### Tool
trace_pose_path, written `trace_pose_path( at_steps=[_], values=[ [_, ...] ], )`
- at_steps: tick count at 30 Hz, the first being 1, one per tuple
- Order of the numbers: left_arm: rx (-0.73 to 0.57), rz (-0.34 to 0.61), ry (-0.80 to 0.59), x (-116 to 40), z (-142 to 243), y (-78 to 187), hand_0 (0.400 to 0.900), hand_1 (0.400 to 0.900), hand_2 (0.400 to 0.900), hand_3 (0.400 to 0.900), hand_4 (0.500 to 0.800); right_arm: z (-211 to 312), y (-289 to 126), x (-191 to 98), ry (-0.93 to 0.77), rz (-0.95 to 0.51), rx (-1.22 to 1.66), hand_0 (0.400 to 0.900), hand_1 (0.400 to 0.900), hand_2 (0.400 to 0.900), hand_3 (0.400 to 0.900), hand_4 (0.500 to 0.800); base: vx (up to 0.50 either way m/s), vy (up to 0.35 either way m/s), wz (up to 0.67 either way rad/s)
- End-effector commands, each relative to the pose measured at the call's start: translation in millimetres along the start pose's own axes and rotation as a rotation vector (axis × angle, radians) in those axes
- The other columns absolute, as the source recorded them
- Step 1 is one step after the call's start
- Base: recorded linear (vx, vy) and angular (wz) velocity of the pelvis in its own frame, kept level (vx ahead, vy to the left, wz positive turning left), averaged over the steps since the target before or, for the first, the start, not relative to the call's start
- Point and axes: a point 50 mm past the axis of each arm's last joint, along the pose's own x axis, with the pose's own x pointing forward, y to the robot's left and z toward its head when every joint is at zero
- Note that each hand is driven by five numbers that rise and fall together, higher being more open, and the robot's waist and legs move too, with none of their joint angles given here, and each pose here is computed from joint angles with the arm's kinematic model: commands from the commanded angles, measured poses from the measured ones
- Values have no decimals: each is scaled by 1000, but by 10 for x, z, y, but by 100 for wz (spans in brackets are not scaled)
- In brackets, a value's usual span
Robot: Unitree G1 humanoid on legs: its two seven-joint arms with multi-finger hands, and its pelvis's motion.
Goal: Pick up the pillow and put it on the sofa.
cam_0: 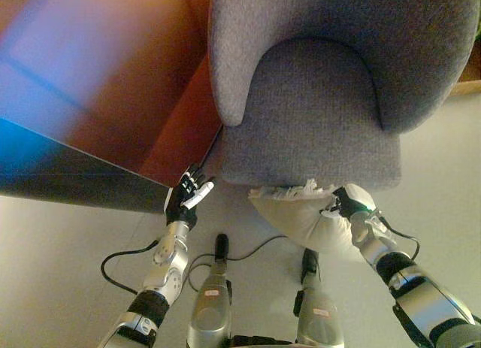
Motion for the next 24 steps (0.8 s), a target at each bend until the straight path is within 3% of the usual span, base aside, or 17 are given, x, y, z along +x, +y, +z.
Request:
trace_pose_path(
  at_steps=[1, 11, 24],
  values=[
    [84, -42, -51, -48, 79, 72, 900, 900, 900, 900, 800, 94, -271, -9, -88, -108, 30, 400, 400, 400, 400, 500, 232, -17, 1],
    [119, 20, 113, -348, -233, 363, 900, 900, 900, 900, 800, -72, -142, -229, -92, -31, 2, 400, 400, 400, 400, 500, 168, -6, 1],
    [126, 39, 170, -389, -272, 507, 900, 900, 900, 900, 800, 99, -653, -118, -137, -87, -31, 400, 400, 400, 400, 500, 42, -4, -2]
  ],
)
